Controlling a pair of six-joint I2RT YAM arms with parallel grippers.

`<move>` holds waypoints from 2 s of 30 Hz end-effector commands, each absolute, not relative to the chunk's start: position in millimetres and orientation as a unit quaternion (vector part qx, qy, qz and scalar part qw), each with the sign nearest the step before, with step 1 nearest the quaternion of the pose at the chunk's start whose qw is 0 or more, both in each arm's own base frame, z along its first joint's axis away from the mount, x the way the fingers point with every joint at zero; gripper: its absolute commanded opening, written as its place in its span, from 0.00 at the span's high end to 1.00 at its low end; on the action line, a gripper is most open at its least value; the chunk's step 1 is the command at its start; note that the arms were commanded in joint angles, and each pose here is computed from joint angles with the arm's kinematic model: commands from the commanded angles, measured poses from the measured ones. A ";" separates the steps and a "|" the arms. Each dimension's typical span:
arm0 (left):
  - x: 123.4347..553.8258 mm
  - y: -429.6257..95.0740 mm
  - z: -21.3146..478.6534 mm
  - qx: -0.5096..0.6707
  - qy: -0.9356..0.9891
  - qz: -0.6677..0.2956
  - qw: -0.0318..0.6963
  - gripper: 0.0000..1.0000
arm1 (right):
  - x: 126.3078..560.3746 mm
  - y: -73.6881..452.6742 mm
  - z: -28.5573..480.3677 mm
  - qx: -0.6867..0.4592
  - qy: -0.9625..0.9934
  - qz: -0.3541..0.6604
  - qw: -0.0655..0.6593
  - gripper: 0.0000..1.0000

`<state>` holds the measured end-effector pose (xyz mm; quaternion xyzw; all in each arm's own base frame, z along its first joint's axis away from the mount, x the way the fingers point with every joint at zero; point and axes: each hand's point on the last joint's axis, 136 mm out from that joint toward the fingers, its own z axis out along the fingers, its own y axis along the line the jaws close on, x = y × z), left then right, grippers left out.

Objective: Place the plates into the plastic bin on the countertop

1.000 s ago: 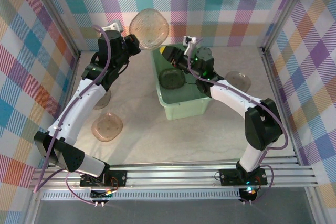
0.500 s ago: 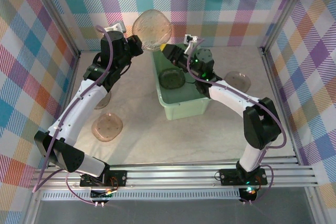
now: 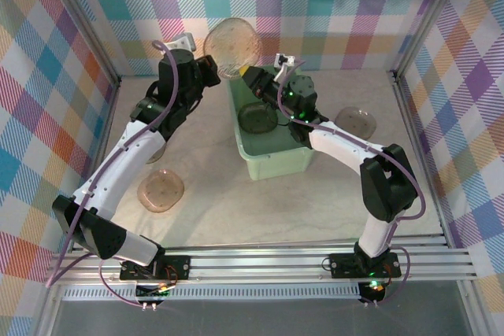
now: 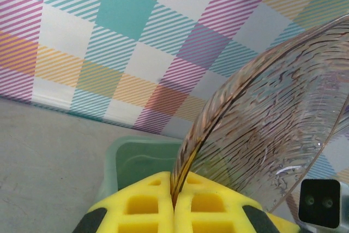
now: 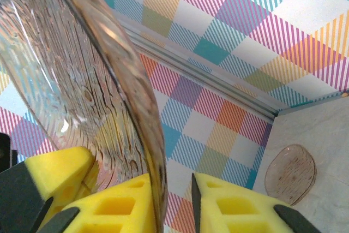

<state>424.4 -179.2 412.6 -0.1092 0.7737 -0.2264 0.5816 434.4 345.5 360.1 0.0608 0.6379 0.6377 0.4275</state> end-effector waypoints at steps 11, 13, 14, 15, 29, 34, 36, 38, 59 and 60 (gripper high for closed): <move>422.8 -184.0 423.1 -0.084 0.762 -0.187 0.614 1.00 | 444.0 340.4 347.8 0.100 0.649 0.621 0.428 0.91; 423.5 -185.3 422.8 -0.082 0.763 -0.188 0.614 1.00 | 445.1 338.9 344.6 0.107 0.654 0.616 0.427 0.96; 423.7 -186.3 422.3 -0.081 0.763 -0.189 0.613 1.00 | 445.6 338.5 343.4 0.109 0.655 0.615 0.426 0.97; 424.0 -187.2 421.5 -0.079 0.764 -0.190 0.612 1.00 | 446.0 338.1 342.1 0.112 0.656 0.614 0.425 0.98; 428.6 -178.8 431.5 -0.045 0.775 -0.182 0.603 0.26 | 454.7 322.3 323.3 0.184 0.677 0.581 0.412 1.00; 439.3 -158.4 419.3 -0.052 0.793 -0.196 0.574 0.25 | 455.6 300.1 300.4 0.258 0.691 0.542 0.402 1.00; 444.7 -146.2 408.2 -0.064 0.802 -0.200 0.559 0.25 | 452.7 290.9 288.8 0.287 0.703 0.518 0.394 1.00; 452.3 -132.9 393.4 -0.086 0.813 -0.213 0.535 0.25 | 449.8 281.2 280.4 0.317 0.710 0.490 0.393 1.00; 486.6 -69.3 284.6 -0.164 0.870 -0.235 0.401 0.24 | 426.3 265.3 186.9 0.497 0.767 0.303 0.271 1.00; 487.6 -68.2 281.9 -0.164 0.872 -0.235 0.397 0.24 | 427.1 269.2 184.5 0.497 0.770 0.301 0.265 1.00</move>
